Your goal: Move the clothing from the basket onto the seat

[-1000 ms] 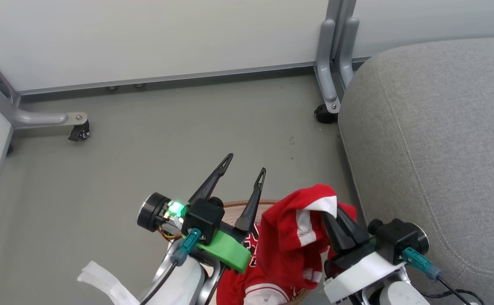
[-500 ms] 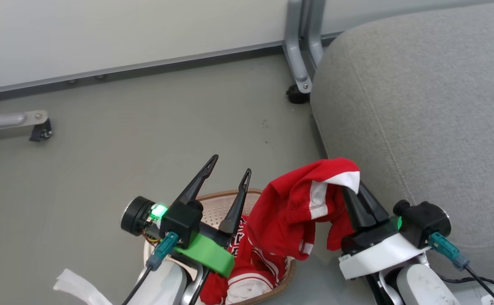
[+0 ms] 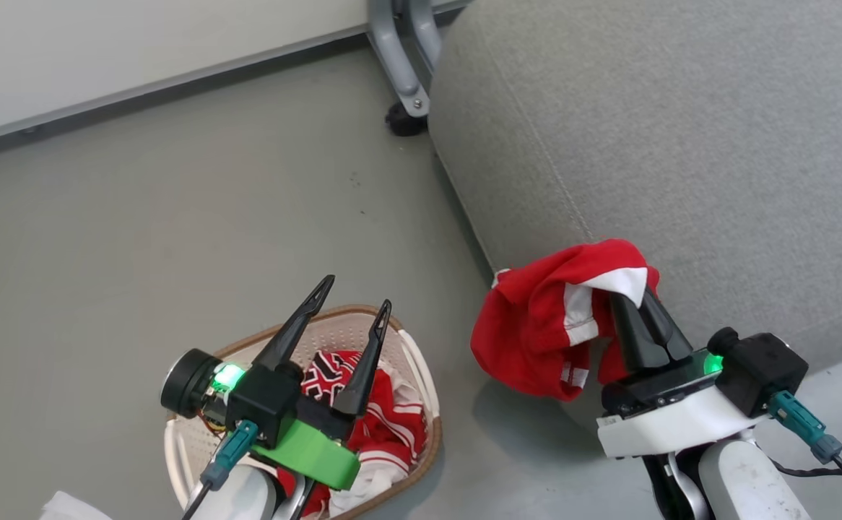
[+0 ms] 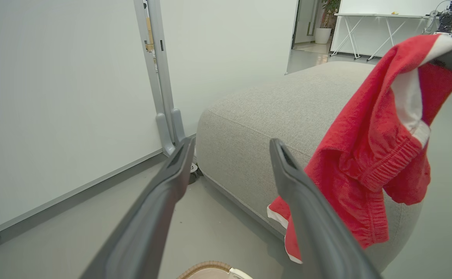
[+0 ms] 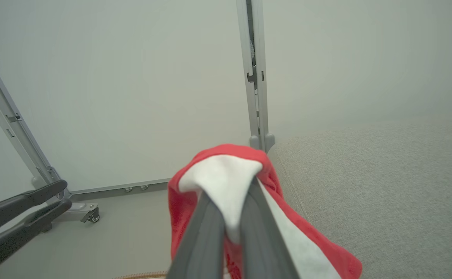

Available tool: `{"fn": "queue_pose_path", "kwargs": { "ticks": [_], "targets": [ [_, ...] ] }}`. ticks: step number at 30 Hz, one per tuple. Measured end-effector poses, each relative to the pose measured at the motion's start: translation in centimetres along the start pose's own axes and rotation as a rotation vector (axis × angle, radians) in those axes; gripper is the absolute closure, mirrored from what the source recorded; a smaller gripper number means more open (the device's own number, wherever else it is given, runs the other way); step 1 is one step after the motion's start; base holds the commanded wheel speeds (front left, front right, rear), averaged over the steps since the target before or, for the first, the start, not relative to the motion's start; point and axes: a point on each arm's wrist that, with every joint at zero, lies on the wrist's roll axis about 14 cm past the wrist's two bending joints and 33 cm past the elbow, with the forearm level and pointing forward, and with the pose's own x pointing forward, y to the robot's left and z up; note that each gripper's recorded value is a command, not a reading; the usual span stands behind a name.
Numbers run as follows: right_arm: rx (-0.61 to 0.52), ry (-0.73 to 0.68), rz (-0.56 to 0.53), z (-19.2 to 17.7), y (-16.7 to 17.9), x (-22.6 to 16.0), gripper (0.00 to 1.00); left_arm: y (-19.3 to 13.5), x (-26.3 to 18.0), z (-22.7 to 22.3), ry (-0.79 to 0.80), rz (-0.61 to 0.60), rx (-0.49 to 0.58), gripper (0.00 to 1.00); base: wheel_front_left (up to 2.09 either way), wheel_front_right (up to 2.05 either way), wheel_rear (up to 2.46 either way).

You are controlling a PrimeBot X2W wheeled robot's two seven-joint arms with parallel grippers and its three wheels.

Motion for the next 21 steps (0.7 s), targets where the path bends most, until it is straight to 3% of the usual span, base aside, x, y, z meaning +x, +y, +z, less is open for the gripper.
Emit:
{"fn": "queue_pose_path", "kwargs": {
  "ticks": [9, 16, 21],
  "targets": [
    [-0.028, -0.007, -0.103, 0.3, -3.2, 0.5, 1.0, -0.2, 1.0, -3.1, 0.048, -0.04, -0.064, 0.0, 0.0, 0.0, 0.0],
    [-0.091, -0.136, -0.17, 3.8, -6.9, 4.4, 1.0, 0.4, 1.8, -5.1, 0.072, -0.059, -0.092, 0.0, 0.0, 0.0, 0.0],
    [-0.216, -0.23, -0.187, 7.1, -10.2, 8.0, 1.0, 1.9, 1.8, -7.2, 0.109, -0.052, -0.087, 0.0, 0.0, 0.0, 0.0]
  ]
}}
